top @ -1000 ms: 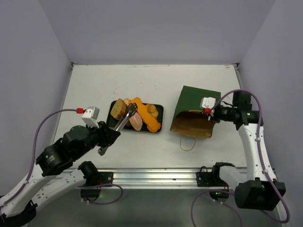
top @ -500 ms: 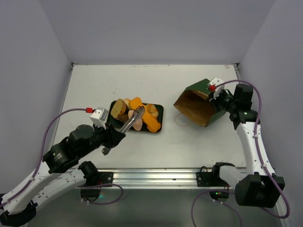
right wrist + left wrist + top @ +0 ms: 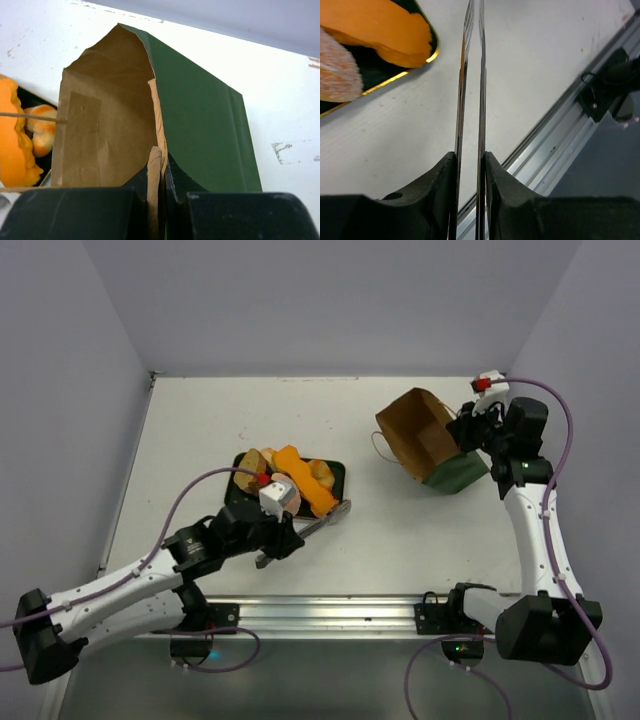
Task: Take the fake bread out of the paper bag
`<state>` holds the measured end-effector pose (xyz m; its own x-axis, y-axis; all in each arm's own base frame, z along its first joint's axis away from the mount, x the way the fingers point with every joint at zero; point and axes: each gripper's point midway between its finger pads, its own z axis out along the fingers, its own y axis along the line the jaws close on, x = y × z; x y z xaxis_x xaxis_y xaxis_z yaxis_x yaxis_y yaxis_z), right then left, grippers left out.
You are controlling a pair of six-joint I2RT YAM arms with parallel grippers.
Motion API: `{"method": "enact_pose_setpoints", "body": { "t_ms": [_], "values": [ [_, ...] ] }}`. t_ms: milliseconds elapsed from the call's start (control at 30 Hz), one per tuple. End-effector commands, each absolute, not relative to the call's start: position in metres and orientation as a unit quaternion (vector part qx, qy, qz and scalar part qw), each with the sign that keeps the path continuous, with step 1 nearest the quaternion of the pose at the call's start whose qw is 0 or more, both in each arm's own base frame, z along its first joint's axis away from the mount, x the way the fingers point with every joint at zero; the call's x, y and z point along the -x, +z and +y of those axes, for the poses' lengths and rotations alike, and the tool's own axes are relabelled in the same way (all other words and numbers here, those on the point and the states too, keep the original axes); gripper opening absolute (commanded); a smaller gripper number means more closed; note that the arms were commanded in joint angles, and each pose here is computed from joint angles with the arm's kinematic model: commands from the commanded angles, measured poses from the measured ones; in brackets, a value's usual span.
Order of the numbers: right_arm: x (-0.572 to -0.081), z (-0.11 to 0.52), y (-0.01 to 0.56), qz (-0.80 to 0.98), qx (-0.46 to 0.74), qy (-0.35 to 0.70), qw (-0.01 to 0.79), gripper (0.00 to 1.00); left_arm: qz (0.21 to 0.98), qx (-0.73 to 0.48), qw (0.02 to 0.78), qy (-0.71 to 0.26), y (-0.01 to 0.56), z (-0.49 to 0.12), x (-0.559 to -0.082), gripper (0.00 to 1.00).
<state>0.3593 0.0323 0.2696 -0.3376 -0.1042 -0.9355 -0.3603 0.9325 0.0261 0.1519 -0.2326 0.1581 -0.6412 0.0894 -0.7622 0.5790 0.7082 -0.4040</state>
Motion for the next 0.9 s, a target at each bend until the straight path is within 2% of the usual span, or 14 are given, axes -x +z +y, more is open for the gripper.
{"method": "enact_pose_setpoints", "body": {
  "t_ms": [0, 167, 467, 667, 700, 867],
  "values": [
    [-0.369, 0.028, 0.293, 0.800, 0.093, 0.123, 0.580, 0.00, 0.785, -0.268, 0.403, -0.387, 0.179, -0.280, -0.142, 0.32],
    [-0.369, 0.029, 0.292, 0.800, 0.087, 0.134, 0.578, 0.00, 0.801, -0.333, 0.397, -0.300, 0.132, -0.309, -0.142, 0.35],
    [-0.361, 0.033, 0.294, 0.797, 0.087, 0.151, 0.578, 0.00, 0.814, -0.337, 0.420, -0.220, 0.076, -0.327, -0.173, 0.46],
    [-0.368, 0.041, 0.311, 0.802, 0.054, 0.195, 0.562, 0.00, 0.819, -0.334, 0.418, -0.209, 0.061, -0.326, -0.176, 0.64],
    [-0.370, 0.042, 0.315, 0.803, 0.046, 0.202, 0.559, 0.00, 0.819, -0.334, 0.417, -0.210, 0.061, -0.326, -0.175, 0.71],
    [-0.383, 0.038, 0.332, 0.811, -0.026, 0.221, 0.541, 0.00, 0.817, -0.333, 0.414, -0.223, 0.062, -0.325, -0.170, 0.85]
  ]
}}
